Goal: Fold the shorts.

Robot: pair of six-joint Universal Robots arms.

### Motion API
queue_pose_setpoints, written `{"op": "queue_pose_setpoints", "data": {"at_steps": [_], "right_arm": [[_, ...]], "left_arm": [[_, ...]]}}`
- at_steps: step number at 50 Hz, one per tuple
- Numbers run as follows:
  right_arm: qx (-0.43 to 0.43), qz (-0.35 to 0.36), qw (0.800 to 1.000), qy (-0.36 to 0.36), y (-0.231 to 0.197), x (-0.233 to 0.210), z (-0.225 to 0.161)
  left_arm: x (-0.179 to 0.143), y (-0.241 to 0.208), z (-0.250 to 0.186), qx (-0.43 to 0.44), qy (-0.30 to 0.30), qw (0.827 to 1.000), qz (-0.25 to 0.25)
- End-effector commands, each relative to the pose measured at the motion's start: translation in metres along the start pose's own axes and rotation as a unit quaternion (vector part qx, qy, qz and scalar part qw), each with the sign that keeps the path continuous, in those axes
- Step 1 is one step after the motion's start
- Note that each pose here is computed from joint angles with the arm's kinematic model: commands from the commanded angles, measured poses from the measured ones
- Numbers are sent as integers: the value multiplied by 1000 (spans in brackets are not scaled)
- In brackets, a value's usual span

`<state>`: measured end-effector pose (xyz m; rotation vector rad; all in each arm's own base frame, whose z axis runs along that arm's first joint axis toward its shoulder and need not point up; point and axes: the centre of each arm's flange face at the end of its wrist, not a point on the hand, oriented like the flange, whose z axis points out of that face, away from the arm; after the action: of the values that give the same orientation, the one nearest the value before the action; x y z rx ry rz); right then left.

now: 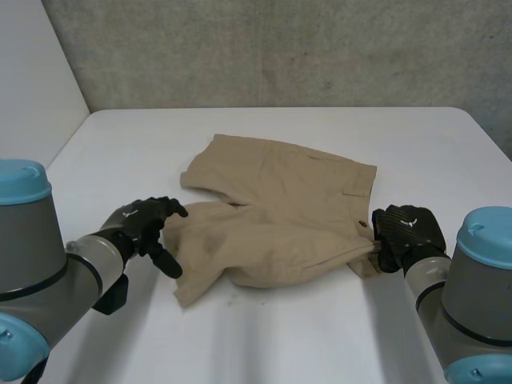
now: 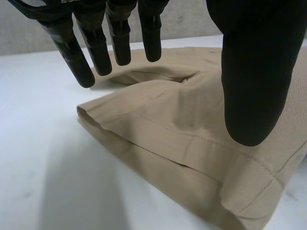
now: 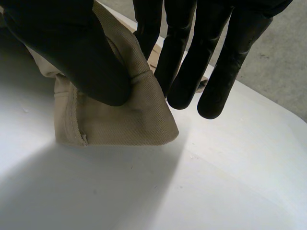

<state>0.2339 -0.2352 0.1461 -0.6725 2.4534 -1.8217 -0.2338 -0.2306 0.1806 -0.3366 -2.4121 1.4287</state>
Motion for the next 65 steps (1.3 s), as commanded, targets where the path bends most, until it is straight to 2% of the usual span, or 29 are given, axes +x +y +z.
{"op": "queue_pose_setpoints", "data": {"at_steps": [1, 15, 32, 36, 40, 42, 45, 51, 56, 60, 65], "right_arm": [[-2, -1, 1000, -2, 1, -1, -2], [-2, -2, 1000, -2, 1, -1, -1], [-2, -5, 1000, -3, 1, -1, -1], [6, -18, 1000, -8, -4, -2, -4], [30, -72, 997, -25, -18, -3, -12], [38, -110, 993, -29, -27, -2, -19], [45, -137, 989, -26, -41, 2, -27], [55, -149, 987, -21, -72, 13, -49], [49, -180, 982, -23, -105, 27, -90], [46, -209, 976, -35, -118, 32, -116], [38, -242, 967, -72, -117, 28, -131]], "left_arm": [[-1, 5, 5, -12, 8, 1000, -23], [23, 32, -18, -53, 34, 998, -1], [19, 46, -9, -70, 17, 997, 5], [10, 40, -4, -44, -33, 998, 30], [11, 21, -16, -4, -50, 993, 108], [20, 3, -35, 36, -39, 981, 184], [30, -17, -53, 82, -34, 968, 236], [35, -51, -94, 150, -40, 953, 259], [37, -73, -142, 178, -41, 945, 271], [38, -75, -165, 176, -32, 945, 273], [40, -61, -168, 150, -4, 949, 278]]}}
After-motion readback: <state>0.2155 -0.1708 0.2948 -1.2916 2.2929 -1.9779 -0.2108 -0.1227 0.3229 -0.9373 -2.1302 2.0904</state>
